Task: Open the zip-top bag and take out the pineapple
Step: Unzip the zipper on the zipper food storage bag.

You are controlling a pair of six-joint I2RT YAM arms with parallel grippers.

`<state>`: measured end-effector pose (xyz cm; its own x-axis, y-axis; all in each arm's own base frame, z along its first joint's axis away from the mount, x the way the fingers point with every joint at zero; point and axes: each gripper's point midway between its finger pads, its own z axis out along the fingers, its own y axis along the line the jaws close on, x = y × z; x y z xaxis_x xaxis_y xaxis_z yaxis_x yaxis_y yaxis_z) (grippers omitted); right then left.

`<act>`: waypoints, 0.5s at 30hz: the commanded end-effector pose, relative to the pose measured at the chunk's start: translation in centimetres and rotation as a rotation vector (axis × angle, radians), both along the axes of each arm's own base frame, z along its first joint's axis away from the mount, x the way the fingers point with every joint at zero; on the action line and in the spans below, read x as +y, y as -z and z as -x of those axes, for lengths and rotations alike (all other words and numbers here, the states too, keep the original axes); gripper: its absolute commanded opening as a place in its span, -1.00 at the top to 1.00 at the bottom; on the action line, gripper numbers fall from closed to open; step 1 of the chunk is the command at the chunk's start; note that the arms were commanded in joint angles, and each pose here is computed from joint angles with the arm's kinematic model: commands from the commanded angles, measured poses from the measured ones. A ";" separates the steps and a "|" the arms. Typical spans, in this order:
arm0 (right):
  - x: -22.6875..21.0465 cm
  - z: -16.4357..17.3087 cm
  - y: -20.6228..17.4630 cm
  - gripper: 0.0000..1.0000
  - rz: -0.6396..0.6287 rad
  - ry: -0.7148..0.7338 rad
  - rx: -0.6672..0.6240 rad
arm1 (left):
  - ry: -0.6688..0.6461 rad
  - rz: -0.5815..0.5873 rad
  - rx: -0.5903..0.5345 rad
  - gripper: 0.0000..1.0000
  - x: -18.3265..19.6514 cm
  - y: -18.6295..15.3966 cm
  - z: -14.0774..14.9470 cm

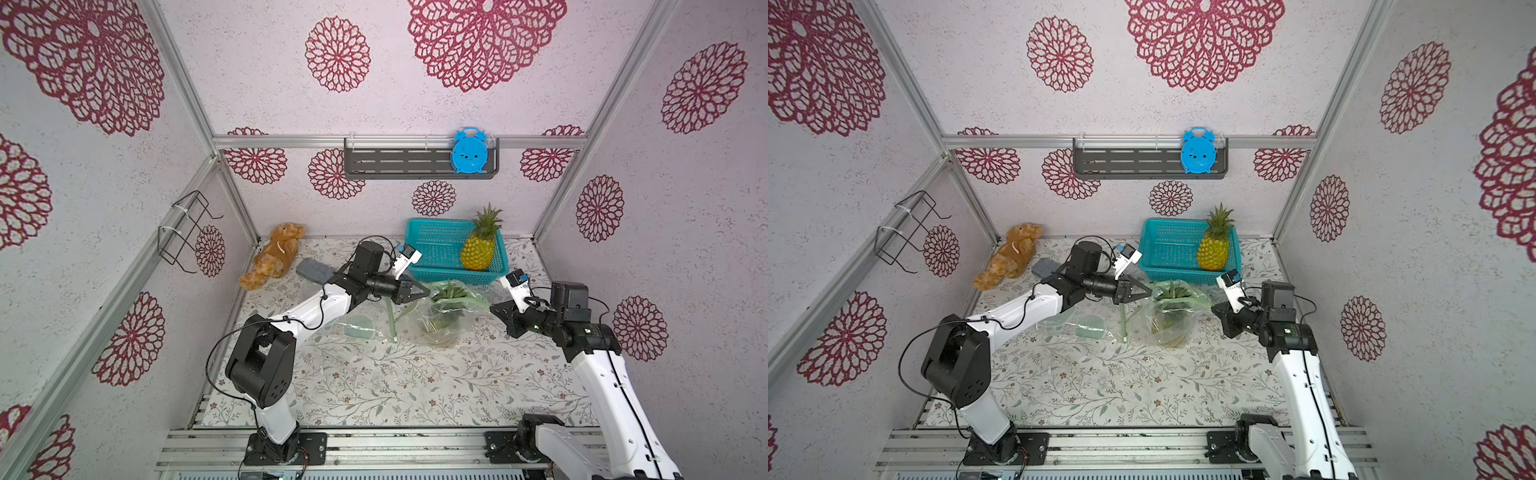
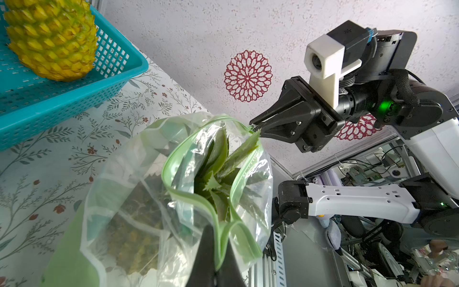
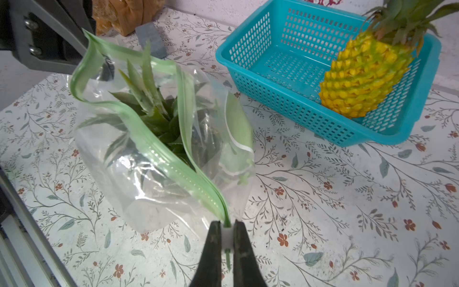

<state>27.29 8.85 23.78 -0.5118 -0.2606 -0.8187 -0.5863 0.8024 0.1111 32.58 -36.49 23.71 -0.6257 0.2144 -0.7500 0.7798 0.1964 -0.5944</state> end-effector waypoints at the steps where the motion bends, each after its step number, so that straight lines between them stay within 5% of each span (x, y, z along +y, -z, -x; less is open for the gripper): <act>1: 1.4 -0.3 -4.9 0.65 -0.106 -0.048 -0.115 | 0.015 0.013 -0.024 0.95 -0.6 -1.4 0.4; 5: 2.4 -0.5 -8.3 0.30 -0.183 -0.076 -0.183 | -0.007 0.011 -0.045 0.94 -0.4 -2.1 0.1; 15: 7.2 -1.2 -10.8 0.18 -0.188 -0.160 -0.170 | -0.048 0.012 -0.077 0.91 0.1 -3.1 -0.1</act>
